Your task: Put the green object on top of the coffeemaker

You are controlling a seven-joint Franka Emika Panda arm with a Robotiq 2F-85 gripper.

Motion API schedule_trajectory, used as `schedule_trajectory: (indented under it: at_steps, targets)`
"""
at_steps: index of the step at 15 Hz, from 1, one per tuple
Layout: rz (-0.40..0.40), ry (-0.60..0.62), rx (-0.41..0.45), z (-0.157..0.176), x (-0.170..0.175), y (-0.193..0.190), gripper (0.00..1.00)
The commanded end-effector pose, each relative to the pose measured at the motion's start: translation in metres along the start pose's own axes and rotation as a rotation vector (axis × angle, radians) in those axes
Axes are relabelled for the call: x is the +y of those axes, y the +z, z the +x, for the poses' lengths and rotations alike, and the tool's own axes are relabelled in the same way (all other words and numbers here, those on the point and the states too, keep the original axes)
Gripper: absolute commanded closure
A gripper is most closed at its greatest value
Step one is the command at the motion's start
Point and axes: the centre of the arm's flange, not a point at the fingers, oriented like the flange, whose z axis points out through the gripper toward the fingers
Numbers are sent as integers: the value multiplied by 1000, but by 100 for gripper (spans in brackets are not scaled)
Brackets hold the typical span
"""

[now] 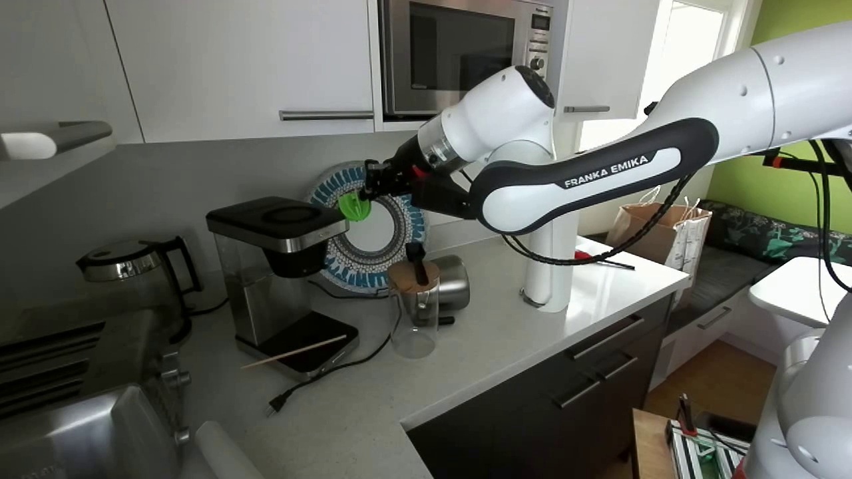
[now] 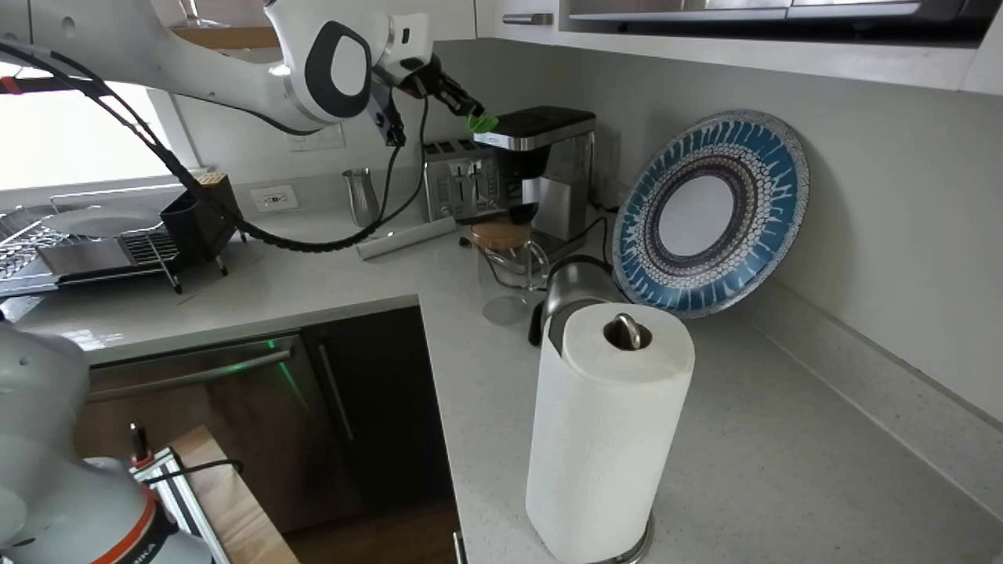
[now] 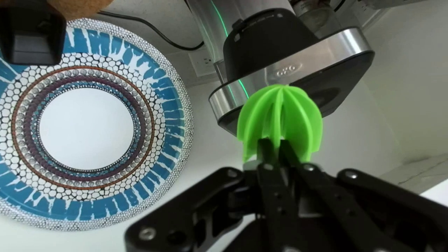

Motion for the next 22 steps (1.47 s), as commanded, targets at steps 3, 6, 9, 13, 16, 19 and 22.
schedule_trajectory:
  at_steps: [3,6,9,13,16,19,22]
  targets:
    - [84,-78,257,12,-14,25,98]
    - [110,-118,298,21,-15,38,98]
    - [121,-160,303,30,-22,46,98]
    - [144,-201,259,20,-39,61,98]
    - [144,-186,229,35,-25,30,93]
    - [143,-157,228,28,-27,44,98]
    - [149,-132,248,35,-29,57,98]
